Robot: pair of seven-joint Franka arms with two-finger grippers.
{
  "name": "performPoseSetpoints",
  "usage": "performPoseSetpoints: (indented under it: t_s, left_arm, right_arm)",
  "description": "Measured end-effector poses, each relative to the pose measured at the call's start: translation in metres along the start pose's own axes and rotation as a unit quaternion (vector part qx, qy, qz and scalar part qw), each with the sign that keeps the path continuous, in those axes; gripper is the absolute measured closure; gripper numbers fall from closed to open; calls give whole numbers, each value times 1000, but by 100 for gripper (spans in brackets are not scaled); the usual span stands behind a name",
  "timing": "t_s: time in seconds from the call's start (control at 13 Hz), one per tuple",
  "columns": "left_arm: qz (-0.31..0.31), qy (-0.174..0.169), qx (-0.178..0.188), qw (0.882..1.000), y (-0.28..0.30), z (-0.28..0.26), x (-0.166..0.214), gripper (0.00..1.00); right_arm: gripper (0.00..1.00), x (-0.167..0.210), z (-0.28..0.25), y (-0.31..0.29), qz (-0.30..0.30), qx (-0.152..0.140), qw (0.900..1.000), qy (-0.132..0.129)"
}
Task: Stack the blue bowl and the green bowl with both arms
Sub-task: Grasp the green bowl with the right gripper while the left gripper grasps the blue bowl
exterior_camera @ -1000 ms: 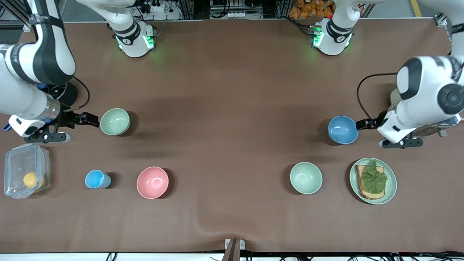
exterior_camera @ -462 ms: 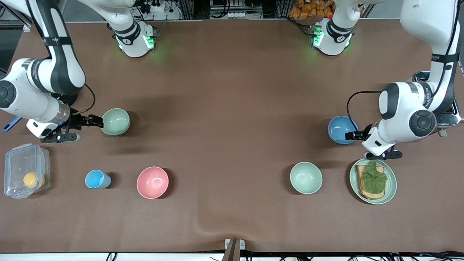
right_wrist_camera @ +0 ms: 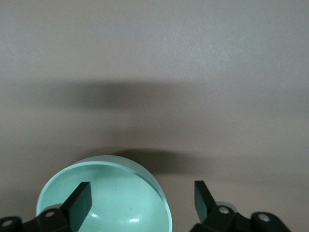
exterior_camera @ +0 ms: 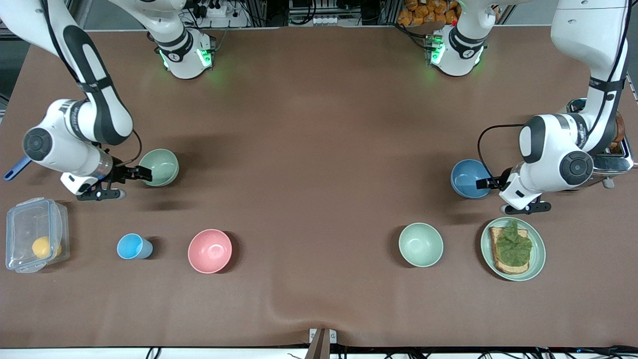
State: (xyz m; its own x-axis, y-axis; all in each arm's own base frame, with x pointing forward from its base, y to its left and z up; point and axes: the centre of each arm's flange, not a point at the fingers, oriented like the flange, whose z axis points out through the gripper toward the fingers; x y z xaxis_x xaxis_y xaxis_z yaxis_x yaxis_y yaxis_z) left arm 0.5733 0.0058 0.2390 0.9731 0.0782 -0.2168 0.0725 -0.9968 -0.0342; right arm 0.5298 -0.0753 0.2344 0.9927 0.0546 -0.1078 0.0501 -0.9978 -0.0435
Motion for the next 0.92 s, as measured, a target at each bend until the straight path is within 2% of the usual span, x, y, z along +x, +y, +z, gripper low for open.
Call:
performPoseSetpoints:
  t_s: [0.15, 0.31, 0.38, 0.54, 0.77, 0.92]
  left_arm:
    - [-1, -5, 0, 1000, -1, 8, -4, 0]
    - [-3, -7, 0, 1000, -4, 17, -8, 0]
    - [-4, -8, 0, 1000, -5, 20, -10, 0]
    - [-4, -13, 0, 1000, -5, 26, -13, 0]
    - [-4, -21, 0, 1000, -7, 37, -15, 4]
    - [1, -22, 0, 1000, -8, 41, -14, 24]
  right_arm:
    - [8, -3, 6, 4, 0, 1, 1000, -3]
    - [22, -4, 8, 8, -2, 2, 1000, -4]
    - [22, -5, 9, 7, -3, 2, 1000, -5]
    - [33, -9, 14, 7, -11, 3, 1000, -10]
    - [37, -17, 26, 7, -40, 1, 999, -1]
    - [60, -20, 30, 10, -44, 2, 999, -2]
